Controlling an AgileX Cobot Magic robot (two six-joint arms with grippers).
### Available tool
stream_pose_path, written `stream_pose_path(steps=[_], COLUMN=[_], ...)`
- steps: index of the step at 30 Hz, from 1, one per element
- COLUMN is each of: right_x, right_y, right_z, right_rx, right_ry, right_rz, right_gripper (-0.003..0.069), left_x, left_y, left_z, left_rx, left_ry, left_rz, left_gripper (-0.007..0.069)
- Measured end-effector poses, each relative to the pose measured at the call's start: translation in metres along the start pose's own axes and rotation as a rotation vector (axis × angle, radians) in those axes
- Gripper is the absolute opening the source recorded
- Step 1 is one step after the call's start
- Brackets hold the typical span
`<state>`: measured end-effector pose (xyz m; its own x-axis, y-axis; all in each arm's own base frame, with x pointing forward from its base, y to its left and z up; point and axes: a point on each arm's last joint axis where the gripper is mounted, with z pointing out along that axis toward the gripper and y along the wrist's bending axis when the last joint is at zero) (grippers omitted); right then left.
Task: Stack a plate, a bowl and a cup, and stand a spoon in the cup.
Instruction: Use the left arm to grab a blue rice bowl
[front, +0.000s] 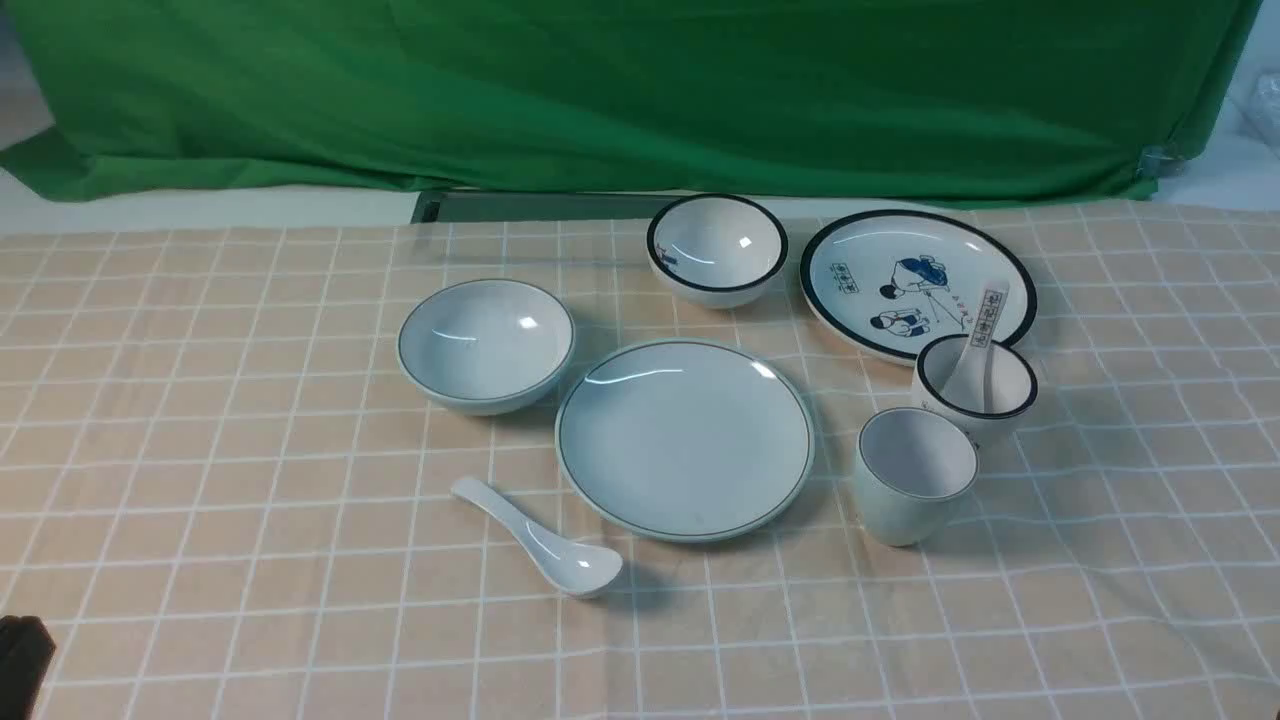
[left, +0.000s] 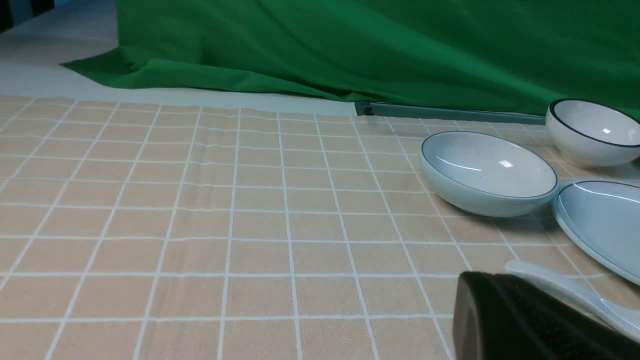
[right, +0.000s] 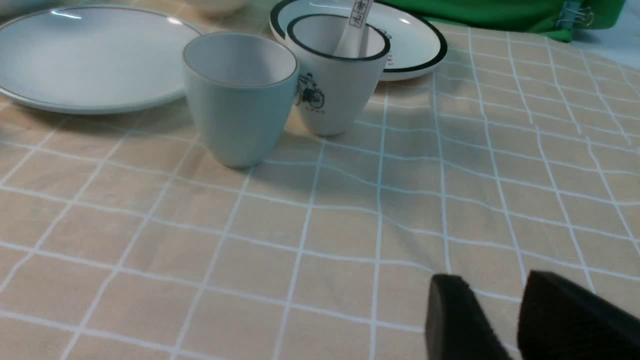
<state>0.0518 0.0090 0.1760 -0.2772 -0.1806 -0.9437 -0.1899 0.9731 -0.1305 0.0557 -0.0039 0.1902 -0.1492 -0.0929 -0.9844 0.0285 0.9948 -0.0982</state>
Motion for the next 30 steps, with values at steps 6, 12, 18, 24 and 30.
stream_pose_path(steps=[6, 12, 18, 24, 30], right_x=[0.000, 0.000, 0.000, 0.000, 0.000], right_y=[0.000, 0.000, 0.000, 0.000, 0.000], right_z=[0.000, 0.000, 0.000, 0.000, 0.000], right_rx=[0.000, 0.000, 0.000, 0.000, 0.000], right_ry=[0.000, 0.000, 0.000, 0.000, 0.000], right_rz=[0.000, 0.000, 0.000, 0.000, 0.000], right_gripper=[0.0237, 0.0237, 0.0237, 0.0237, 0.0237], left_x=[0.000, 0.000, 0.000, -0.006, -0.020], left_y=[0.000, 0.000, 0.000, -0.002, 0.002], left_z=[0.000, 0.000, 0.000, 0.000, -0.002], left_rx=[0.000, 0.000, 0.000, 0.028, 0.066], left_ry=[0.000, 0.000, 0.000, -0.069, -0.221], left_rz=[0.000, 0.000, 0.000, -0.231, -0.728], left_gripper=[0.0003, 0.0003, 0.0003, 0.0003, 0.0003])
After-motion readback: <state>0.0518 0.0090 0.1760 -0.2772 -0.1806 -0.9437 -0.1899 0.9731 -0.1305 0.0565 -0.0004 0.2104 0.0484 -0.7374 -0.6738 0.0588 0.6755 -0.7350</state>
